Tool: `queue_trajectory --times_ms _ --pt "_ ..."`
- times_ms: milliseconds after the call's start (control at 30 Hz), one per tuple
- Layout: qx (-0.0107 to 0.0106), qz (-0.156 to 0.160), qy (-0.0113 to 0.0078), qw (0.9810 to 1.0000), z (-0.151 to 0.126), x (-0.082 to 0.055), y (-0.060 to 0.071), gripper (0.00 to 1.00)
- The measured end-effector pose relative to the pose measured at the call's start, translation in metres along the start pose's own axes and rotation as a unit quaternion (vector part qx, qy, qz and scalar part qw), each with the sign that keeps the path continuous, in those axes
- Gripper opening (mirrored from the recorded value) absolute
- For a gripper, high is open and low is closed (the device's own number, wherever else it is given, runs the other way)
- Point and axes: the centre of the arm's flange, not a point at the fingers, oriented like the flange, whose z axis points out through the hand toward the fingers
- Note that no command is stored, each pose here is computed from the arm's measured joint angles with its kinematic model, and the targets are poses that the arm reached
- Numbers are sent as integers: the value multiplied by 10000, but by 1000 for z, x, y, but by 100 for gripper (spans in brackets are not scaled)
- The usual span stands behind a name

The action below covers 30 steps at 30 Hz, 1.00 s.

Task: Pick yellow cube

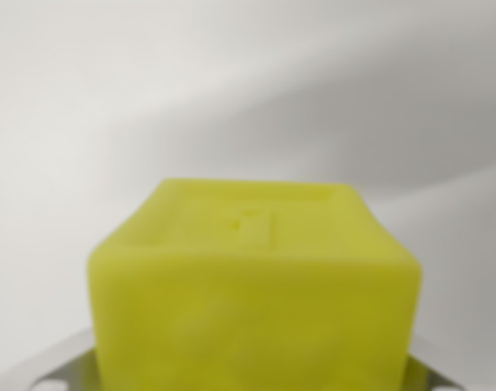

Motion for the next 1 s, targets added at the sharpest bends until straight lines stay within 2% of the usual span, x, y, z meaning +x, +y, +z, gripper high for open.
queue_trajectory --times_ms 1000 --pt "-3 0 -4 10000 -75 0 0 0"
